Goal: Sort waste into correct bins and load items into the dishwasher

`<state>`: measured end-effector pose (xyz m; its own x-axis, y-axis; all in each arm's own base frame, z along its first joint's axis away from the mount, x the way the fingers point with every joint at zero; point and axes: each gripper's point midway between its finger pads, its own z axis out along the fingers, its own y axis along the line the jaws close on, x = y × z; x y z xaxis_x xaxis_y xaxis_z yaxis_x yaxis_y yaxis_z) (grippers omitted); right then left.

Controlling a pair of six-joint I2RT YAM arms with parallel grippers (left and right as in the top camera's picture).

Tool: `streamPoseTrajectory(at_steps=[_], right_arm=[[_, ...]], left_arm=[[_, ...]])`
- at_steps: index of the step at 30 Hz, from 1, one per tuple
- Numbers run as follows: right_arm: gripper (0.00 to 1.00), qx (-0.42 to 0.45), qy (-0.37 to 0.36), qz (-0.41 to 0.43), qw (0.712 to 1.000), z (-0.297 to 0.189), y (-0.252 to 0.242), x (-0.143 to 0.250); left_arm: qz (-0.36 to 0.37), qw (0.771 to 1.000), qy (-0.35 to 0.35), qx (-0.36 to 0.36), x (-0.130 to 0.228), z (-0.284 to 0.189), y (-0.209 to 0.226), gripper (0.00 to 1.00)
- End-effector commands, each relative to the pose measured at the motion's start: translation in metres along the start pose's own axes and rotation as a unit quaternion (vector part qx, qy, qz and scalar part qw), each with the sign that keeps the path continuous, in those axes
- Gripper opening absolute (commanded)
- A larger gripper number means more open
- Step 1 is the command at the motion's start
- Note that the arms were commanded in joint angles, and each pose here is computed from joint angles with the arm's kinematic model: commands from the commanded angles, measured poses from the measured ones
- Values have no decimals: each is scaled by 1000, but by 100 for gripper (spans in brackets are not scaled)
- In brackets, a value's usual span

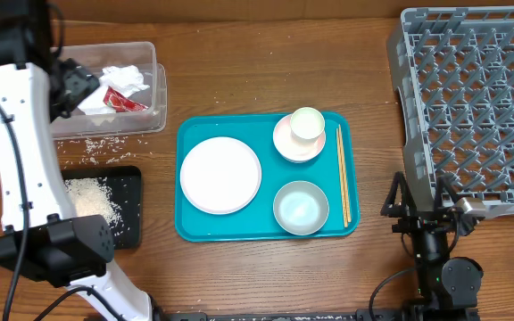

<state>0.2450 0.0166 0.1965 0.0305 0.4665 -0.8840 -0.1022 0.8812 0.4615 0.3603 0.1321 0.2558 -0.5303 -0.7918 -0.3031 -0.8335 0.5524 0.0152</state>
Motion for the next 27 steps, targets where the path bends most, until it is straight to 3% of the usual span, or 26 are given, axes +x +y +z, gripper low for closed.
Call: streamPoseTrajectory(at_steps=[1, 3, 8, 14, 17, 21, 27], right_arm=[[100, -147, 112, 220, 958, -12, 56, 27], [100, -157, 152, 313, 924, -16, 66, 32], [100, -135, 116, 316, 932, -11, 56, 22], [100, -209, 10, 288, 935, -21, 83, -47], [99, -191, -9, 223, 956, -21, 88, -66], [100, -118, 21, 141, 983, -9, 83, -78], [100, -65, 102, 78, 990, 17, 97, -106]], left_arm=[[-23, 1000, 7, 7, -9, 0, 13, 100], [-35, 999, 6, 4, -14, 2, 21, 100], [-36, 999, 6, 3, -15, 2, 22, 100], [-36, 999, 6, 3, -14, 2, 22, 100], [-36, 999, -8, -11, -19, 2, 27, 100], [-41, 997, -48, -43, -35, 1, 38, 100], [-42, 997, -48, -43, -35, 1, 38, 100]])
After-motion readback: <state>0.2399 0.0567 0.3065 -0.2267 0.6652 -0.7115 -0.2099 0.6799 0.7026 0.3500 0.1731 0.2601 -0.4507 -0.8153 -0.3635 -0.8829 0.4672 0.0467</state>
